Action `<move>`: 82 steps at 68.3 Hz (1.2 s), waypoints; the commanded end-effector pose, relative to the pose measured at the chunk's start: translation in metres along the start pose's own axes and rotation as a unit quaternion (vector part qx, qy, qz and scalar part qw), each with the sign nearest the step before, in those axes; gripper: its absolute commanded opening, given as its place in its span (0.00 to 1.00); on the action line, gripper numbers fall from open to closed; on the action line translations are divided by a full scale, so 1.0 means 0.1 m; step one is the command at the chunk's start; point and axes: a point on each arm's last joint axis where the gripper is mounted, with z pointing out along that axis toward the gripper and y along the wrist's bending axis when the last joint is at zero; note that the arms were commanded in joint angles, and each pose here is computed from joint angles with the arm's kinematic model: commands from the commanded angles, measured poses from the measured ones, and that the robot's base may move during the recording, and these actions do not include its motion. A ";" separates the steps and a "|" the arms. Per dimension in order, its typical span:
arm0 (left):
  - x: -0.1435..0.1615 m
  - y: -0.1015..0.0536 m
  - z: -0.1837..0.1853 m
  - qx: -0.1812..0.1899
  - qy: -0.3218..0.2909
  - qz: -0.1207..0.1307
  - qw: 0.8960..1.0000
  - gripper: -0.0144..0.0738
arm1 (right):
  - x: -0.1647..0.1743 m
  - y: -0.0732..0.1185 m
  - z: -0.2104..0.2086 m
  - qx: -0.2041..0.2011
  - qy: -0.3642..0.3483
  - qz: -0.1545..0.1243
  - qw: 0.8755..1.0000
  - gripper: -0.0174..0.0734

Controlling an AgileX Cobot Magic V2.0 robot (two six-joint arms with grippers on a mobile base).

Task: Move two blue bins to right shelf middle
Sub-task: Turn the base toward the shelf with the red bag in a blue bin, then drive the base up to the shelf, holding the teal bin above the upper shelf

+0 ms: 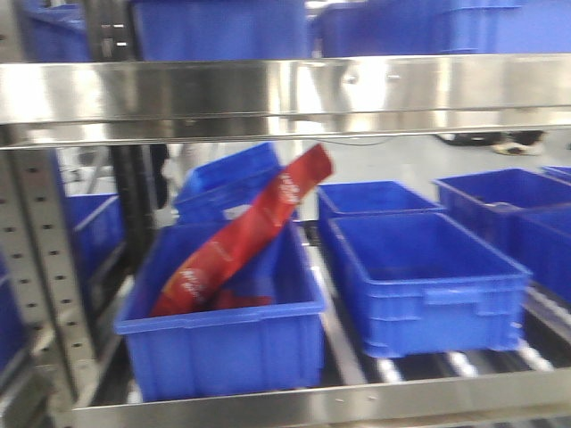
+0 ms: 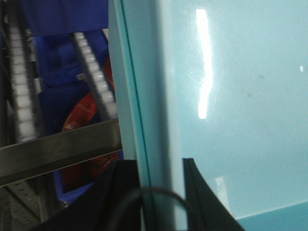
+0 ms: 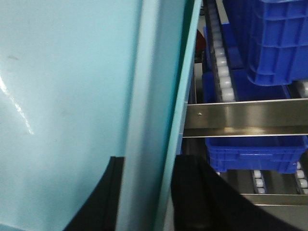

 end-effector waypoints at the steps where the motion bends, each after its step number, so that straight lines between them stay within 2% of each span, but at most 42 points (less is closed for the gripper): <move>1: -0.13 -0.09 -0.17 0.040 -0.062 -0.011 0.997 0.04 | -0.09 0.02 -0.05 -0.013 -0.045 0.010 0.999 0.02; 82: -0.13 -0.09 -0.17 0.040 -0.062 -0.011 0.997 0.04 | -0.09 0.02 -0.05 -0.013 -0.045 0.010 0.999 0.02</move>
